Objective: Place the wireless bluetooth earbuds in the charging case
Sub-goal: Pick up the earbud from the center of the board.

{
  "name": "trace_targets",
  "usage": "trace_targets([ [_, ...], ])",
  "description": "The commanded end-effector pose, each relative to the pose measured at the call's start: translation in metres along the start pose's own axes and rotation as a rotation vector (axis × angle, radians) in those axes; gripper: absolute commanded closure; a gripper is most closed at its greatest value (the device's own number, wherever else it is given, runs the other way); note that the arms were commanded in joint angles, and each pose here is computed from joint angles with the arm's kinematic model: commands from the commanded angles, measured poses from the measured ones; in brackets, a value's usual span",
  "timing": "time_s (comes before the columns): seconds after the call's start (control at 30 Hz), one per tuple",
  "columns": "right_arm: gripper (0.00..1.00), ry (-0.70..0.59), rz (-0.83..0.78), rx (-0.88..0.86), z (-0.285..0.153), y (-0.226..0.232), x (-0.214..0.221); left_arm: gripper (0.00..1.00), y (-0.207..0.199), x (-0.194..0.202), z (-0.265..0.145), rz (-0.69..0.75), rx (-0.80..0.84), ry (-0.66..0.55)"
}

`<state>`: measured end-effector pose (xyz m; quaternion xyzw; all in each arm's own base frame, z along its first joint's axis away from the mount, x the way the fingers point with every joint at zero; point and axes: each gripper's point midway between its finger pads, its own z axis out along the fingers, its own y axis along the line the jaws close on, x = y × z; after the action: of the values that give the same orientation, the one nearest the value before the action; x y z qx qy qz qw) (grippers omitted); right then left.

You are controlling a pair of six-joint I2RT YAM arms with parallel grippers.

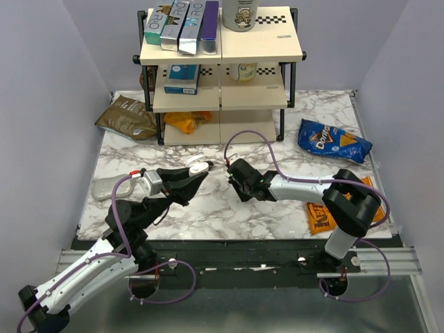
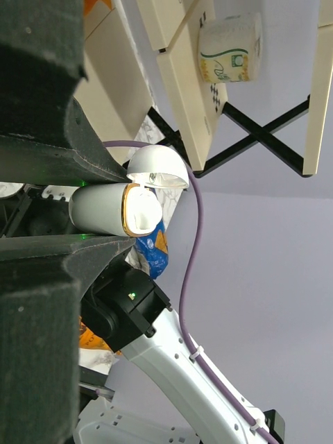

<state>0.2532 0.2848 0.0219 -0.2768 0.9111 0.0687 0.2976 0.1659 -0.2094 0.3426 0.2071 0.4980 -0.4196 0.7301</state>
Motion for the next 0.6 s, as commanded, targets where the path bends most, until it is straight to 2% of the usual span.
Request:
trace_targets([
  [0.0, 0.77, 0.016, -0.149, 0.056, -0.004, -0.017, -0.002, 1.00, -0.005, -0.005, 0.001, -0.006, 0.022, -0.017],
  [0.03, 0.75, 0.022, -0.174, 0.068, -0.005, -0.020, -0.002, 1.00, -0.006, -0.005, 0.001, -0.005, 0.026, -0.015],
  [0.17, 0.56, 0.022, -0.184, 0.069, -0.014, -0.022, -0.008, 1.00, -0.007, -0.005, 0.002, -0.007, 0.036, -0.010],
  [0.27, 0.48, 0.028, -0.174, 0.075, -0.017, -0.023, -0.010, 1.00, -0.007, -0.006, 0.002, -0.003, 0.036, -0.013],
  [0.47, 0.42, -0.045, -0.062, 0.034, -0.042, -0.017, -0.021, 1.00, -0.008, -0.009, 0.002, 0.004, 0.040, -0.019],
  [0.53, 0.43, -0.112, 0.010, 0.016, -0.058, -0.016, -0.031, 1.00, -0.009, -0.009, 0.002, 0.002, 0.042, -0.021],
  [0.57, 0.46, -0.128, 0.077, 0.005, -0.057, -0.014, -0.026, 1.00, -0.009, -0.010, 0.002, 0.002, 0.043, -0.023],
])
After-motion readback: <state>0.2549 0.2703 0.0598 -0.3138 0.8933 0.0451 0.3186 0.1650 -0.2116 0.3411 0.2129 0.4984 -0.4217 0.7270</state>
